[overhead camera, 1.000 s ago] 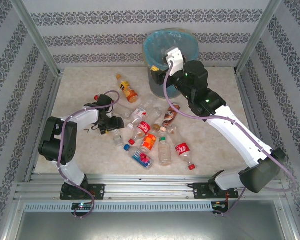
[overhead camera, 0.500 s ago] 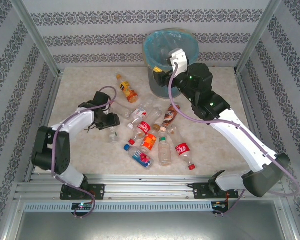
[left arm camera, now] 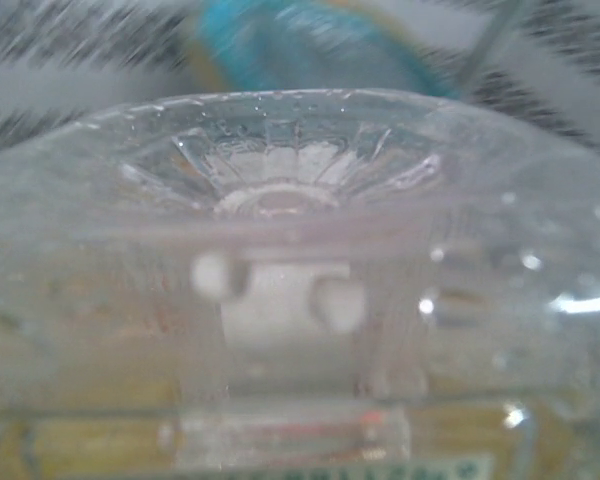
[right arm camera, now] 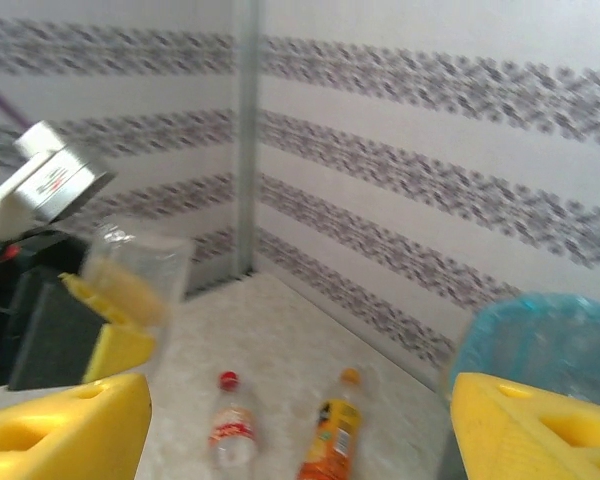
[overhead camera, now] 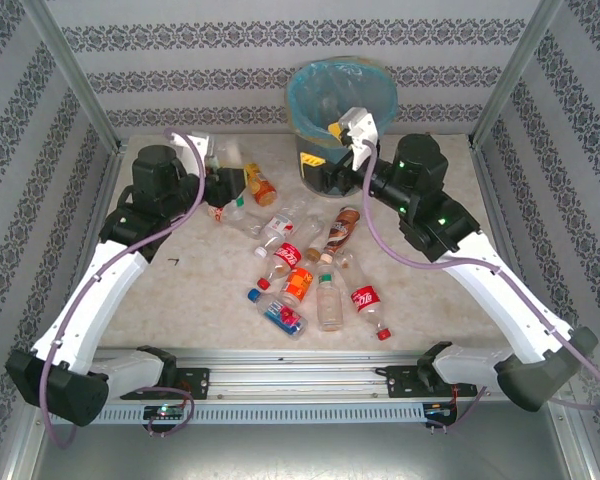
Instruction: Put the plastic bottles in the bin
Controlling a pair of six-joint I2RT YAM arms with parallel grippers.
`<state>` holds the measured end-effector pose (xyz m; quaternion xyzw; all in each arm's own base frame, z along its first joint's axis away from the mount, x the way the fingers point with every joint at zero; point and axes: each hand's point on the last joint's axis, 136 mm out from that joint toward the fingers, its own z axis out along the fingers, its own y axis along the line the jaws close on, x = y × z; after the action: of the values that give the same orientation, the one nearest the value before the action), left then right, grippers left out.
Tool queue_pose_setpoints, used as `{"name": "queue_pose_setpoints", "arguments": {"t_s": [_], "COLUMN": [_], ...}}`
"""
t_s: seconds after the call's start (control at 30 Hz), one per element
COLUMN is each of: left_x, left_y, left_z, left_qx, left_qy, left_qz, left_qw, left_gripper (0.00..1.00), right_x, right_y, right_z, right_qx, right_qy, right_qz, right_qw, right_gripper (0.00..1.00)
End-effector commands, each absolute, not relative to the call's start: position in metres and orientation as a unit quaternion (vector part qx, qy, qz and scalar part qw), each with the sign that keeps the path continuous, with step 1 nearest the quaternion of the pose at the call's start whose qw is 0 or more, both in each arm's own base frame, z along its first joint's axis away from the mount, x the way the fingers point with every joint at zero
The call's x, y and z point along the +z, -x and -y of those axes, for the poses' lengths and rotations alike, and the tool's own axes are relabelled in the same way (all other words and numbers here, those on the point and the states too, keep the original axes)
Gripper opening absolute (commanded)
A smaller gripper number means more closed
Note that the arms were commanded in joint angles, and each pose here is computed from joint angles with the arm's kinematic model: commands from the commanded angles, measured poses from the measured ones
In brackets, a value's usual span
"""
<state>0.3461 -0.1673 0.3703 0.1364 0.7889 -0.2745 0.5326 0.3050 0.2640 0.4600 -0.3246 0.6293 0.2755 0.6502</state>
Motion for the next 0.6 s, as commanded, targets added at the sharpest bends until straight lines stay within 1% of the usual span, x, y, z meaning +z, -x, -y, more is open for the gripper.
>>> {"name": "queue_pose_setpoints", "arguments": {"t_s": [0.0,0.13,0.2,0.27,0.37,0.47,0.57], "left_x": [0.415,0.424,0.427,0.427,0.428,0.428,0.426], "left_y": [-0.328,-0.303,-0.298,-0.293,-0.282,-0.271,-0.261], "left_z": [0.207,0.241,0.25,0.257,0.263,0.266,0.268], "left_qx": [-0.301,-0.358,-0.368,-0.377,-0.39,-0.4,-0.403], "left_qy": [-0.265,-0.355,-0.375,-0.391,-0.415,-0.433,-0.451], "left_qz": [-0.704,-0.638,-0.614,-0.598,-0.579,-0.565,-0.56], "left_qw": [0.586,0.582,0.59,0.589,0.584,0.577,0.567], "left_gripper": [0.43,0.38,0.36,0.36,0.36,0.37,0.37], "right_x": [0.481,0.489,0.49,0.489,0.485,0.488,0.484], "right_y": [-0.254,-0.227,-0.218,-0.213,-0.214,-0.224,-0.232], "right_z": [-0.282,-0.284,-0.283,-0.281,-0.281,-0.284,-0.293], "right_qx": [0.358,0.386,0.388,0.384,0.373,0.369,0.371], "right_qy": [0.398,0.436,0.448,0.457,0.464,0.452,0.452], "right_qz": [-0.556,-0.526,-0.518,-0.511,-0.508,-0.52,-0.537], "right_qw": [0.636,0.62,0.617,0.618,0.622,0.624,0.608], "right_gripper": [0.79,0.79,0.79,0.79,0.81,0.81,0.82]}}
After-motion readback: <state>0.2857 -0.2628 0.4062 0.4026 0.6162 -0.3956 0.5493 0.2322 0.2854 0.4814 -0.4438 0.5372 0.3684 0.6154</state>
